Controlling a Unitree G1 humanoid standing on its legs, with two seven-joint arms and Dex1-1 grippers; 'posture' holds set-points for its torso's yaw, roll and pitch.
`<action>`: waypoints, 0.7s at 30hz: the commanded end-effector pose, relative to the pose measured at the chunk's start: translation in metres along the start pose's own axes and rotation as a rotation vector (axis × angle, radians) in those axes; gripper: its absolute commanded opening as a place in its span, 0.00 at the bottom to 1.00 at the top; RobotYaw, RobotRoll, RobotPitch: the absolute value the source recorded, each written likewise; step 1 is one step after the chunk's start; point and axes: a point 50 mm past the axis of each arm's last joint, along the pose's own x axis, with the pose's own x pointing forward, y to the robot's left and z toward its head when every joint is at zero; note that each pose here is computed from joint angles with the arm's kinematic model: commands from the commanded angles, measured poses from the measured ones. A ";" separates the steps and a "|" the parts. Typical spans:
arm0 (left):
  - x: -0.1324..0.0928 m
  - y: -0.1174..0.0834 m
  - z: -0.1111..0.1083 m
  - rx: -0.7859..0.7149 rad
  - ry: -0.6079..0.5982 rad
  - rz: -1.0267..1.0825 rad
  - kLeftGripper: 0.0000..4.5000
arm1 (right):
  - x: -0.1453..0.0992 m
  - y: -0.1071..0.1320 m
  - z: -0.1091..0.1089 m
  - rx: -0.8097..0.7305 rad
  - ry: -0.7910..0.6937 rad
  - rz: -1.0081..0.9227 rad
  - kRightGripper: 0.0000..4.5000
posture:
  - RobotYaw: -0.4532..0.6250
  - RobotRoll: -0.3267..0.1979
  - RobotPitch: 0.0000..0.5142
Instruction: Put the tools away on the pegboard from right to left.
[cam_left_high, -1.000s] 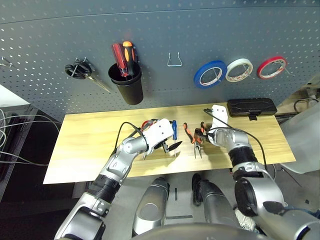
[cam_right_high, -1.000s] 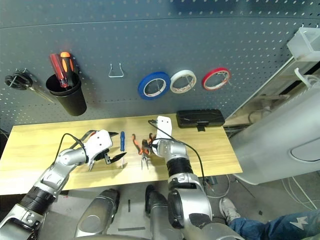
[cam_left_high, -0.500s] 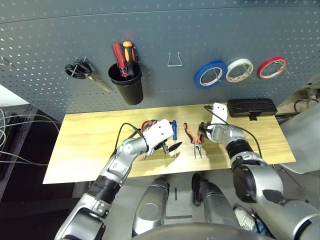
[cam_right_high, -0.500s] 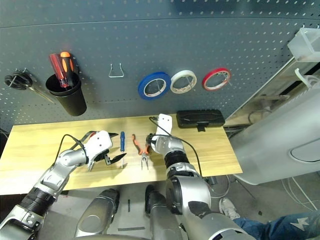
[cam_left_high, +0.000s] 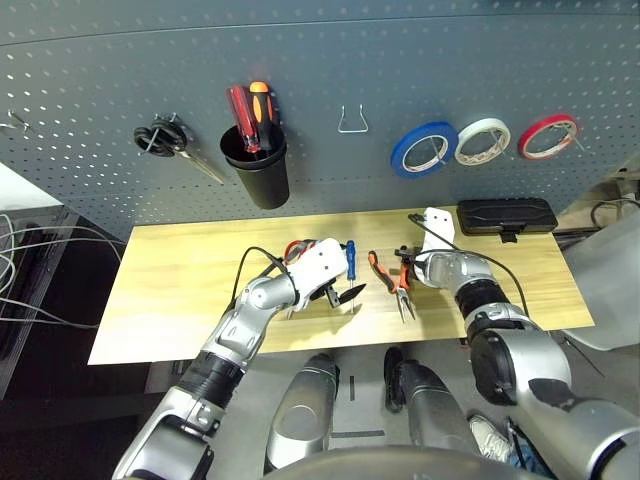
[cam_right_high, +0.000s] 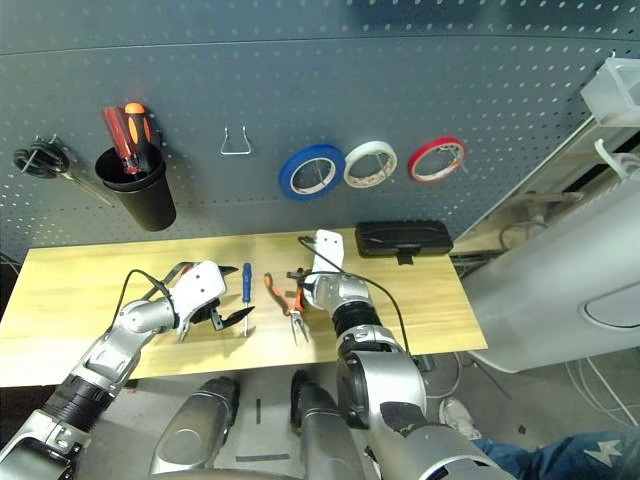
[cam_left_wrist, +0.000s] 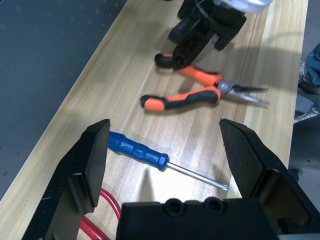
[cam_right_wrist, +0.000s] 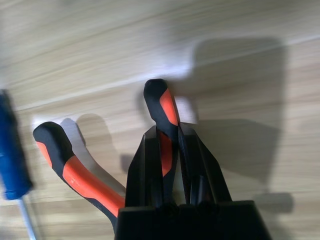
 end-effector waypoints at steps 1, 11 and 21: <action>-0.002 -0.003 -0.007 -0.013 0.019 -0.011 1.00 | -0.001 -0.026 -0.013 0.008 0.057 -0.086 0.06 | 0.63 0.62 0.38; -0.006 -0.002 -0.011 -0.015 0.032 -0.009 1.00 | -0.003 -0.019 -0.012 -0.010 0.117 0.015 0.75 | 0.63 0.62 0.38; -0.008 -0.002 -0.014 -0.024 0.041 0.005 1.00 | -0.014 0.012 -0.015 -0.041 0.229 0.147 0.99 | 0.64 0.62 0.38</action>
